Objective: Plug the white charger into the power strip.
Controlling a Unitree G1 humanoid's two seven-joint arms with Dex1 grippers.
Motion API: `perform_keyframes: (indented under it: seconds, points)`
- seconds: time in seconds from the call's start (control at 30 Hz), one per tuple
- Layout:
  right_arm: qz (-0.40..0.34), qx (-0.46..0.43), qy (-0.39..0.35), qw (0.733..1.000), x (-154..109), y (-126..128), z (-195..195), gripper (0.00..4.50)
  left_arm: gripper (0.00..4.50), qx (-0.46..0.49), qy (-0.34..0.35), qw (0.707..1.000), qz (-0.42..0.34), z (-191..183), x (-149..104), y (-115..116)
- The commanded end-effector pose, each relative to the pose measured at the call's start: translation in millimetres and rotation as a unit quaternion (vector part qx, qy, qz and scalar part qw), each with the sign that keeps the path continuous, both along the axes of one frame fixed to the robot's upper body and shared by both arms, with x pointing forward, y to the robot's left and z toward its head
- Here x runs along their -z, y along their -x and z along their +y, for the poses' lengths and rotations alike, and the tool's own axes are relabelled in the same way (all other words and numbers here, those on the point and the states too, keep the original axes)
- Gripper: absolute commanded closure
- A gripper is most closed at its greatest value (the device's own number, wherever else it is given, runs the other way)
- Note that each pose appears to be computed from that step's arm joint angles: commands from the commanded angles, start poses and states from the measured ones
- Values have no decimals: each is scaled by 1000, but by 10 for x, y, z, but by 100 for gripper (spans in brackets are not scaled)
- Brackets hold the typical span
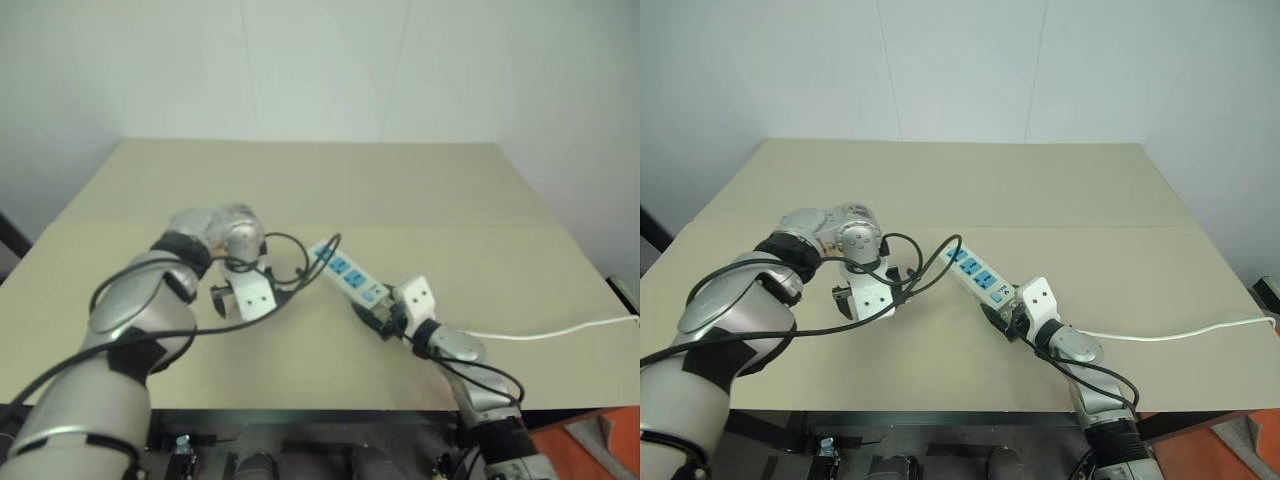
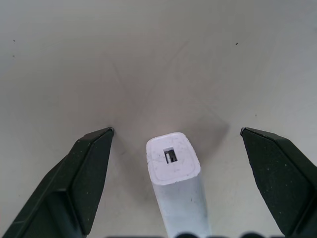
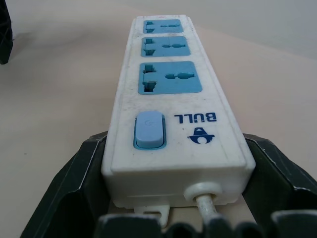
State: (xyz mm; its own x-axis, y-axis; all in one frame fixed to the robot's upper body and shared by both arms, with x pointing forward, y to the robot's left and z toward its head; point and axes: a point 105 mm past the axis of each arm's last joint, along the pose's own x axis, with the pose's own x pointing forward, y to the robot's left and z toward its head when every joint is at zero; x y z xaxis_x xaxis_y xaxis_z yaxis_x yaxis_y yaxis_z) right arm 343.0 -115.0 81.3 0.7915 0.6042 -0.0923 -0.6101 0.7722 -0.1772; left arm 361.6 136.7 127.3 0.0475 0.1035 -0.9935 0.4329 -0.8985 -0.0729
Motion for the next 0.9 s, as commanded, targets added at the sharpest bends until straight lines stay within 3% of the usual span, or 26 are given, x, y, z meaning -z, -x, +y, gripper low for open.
perform_keyframes:
  seconds: [0.03, 0.33, 0.47, 0.6, 0.73, 0.83, 0.9]
  points:
    - [26, 0, 16, 1000, 146, 46, -19, 108, 57, -5, -10, 1000, 2, 24, 13, 1]
    - [25, 1, 17, 1000, 144, 40, -25, 108, 334, 2, -17, 1000, -17, 30, 41, -39]
    - [24, -1, 17, 1000, 134, 34, -20, 108, 347, 2, 2, 1000, -30, -13, -10, -71]
    - [19, -10, 17, 1000, 94, 33, -23, 108, 347, -11, 95, 995, -40, -219, -242, -101]
    - [11, -53, 29, 998, 9, 38, -22, 108, 347, -33, 241, 970, -23, -468, -644, -75]
    - [2, -110, 41, 993, -89, 55, 13, 108, 347, -81, 386, 918, 28, -671, -908, -40]
    - [-5, -174, 52, 983, -181, 78, 91, 108, 347, -133, 493, 855, 93, -736, -1104, -18]
